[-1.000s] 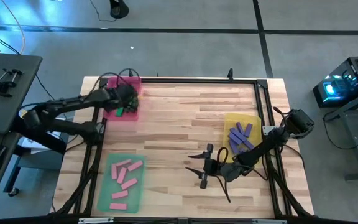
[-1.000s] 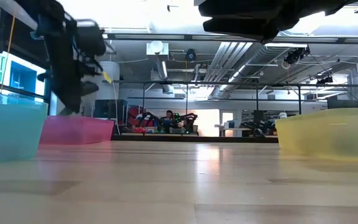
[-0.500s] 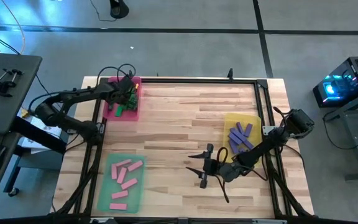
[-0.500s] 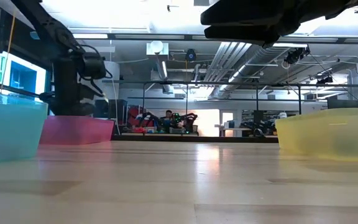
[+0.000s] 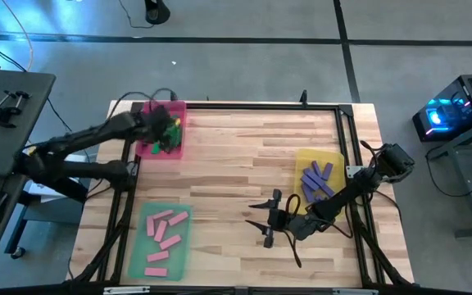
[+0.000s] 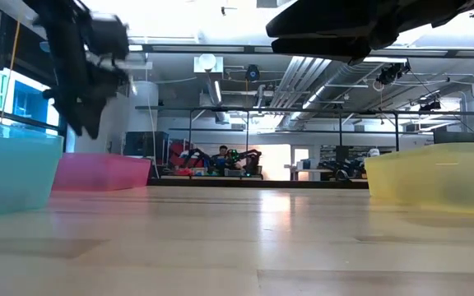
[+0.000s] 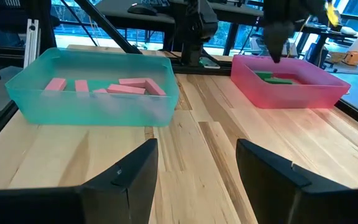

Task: Sort blocks
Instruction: Adjust the green bin

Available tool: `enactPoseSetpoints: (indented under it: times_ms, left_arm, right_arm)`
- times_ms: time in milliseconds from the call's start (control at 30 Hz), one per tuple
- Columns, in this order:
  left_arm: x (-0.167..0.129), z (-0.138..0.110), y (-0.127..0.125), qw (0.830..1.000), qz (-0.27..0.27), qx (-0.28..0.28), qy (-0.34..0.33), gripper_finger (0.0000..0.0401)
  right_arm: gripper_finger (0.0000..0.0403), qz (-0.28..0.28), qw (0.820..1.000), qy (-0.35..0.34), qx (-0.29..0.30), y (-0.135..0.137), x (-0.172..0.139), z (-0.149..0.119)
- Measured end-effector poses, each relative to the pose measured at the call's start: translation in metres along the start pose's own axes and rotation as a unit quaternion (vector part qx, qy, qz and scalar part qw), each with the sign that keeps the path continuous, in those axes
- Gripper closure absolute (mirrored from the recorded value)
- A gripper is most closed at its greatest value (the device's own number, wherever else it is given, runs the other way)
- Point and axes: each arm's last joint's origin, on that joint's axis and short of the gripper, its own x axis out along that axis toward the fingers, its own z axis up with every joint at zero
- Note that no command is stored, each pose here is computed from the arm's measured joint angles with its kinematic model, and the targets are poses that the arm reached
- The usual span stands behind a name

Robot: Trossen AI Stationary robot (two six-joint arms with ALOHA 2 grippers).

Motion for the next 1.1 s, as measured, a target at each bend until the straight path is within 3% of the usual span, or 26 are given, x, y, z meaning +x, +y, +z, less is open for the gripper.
enactPoseSetpoints:
  times_ms: [100, 233, 333, 433, 600, 833, 967, 1100]
  left_arm:
    - [-0.027, -0.019, -0.028, 0.992, -0.1, 0.062, -0.039, 0.0146]
    - [-0.055, -0.055, -0.066, 0.965, -0.196, 0.165, -0.057, 0.0153]
    - [-0.068, -0.084, -0.088, 0.944, -0.235, 0.226, -0.045, 0.0155]
    - [-0.075, -0.112, -0.104, 0.934, -0.248, 0.256, -0.022, 0.0156]
    - [-0.074, -0.146, -0.124, 0.93, -0.233, 0.283, 0.03, 0.0156]
    - [-0.048, -0.171, -0.15, 0.924, -0.146, 0.345, 0.075, 0.0174]
    - [-0.033, -0.18, -0.157, 0.914, -0.095, 0.371, 0.136, 0.0226]
    - [-0.024, -0.193, -0.156, 0.897, -0.056, 0.388, 0.203, 0.031]
  right_arm:
    - [0.0201, 0.0, 1.0, 0.0, 0.0, 0.0, 0.0, 0.0]
    - [0.0201, 0.0, 1.0, 0.0, 0.0, 0.0, 0.0, 0.0]
    - [0.0201, 0.0, 1.0, 0.0, 0.0, 0.0, 0.0, 0.0]
    - [0.0201, 0.0, 1.0, 0.0, 0.0, 0.0, 0.0, 0.0]
    - [0.0201, 0.0, 1.0, 0.002, -0.002, 0.0, 0.0, -0.001]
    - [0.0201, 0.0, 1.0, 0.002, -0.003, 0.0, 0.0, -0.001]
    - [0.0201, 0.0, 1.0, 0.002, -0.003, 0.0, 0.0, -0.001]
    - [0.0201, -0.001, 1.0, 0.002, -0.002, -0.001, 0.0, 0.0]
